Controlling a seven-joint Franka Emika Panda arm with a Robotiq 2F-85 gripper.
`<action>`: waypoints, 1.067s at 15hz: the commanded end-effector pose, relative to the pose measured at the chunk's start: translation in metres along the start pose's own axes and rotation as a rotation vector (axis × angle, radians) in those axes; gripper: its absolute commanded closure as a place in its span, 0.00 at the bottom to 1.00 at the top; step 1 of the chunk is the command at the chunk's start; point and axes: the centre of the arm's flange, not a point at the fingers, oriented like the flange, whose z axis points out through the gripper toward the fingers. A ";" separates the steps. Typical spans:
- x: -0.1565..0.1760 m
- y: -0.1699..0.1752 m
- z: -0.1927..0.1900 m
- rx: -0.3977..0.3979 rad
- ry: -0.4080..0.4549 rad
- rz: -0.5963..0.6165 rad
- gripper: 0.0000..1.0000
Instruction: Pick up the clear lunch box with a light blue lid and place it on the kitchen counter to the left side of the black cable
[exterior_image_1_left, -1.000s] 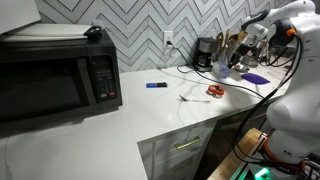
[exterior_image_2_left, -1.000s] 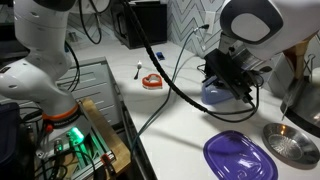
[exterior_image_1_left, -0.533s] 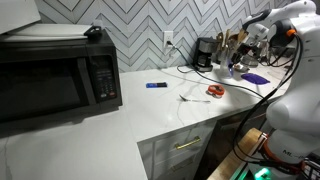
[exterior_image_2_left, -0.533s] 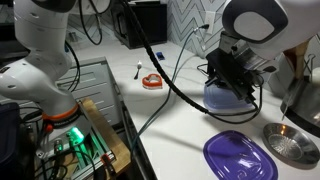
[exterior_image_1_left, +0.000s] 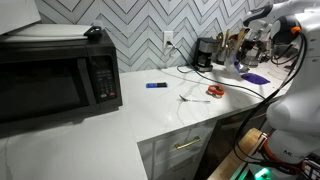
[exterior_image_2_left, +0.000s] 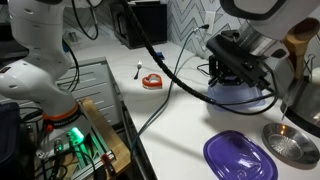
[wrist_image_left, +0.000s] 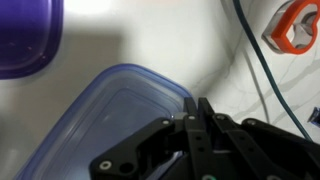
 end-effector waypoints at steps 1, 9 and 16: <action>-0.023 -0.043 -0.009 -0.161 -0.061 -0.015 0.98; -0.031 -0.138 0.011 -0.463 -0.334 -0.114 0.98; -0.027 -0.207 0.056 -0.548 -0.471 -0.136 0.98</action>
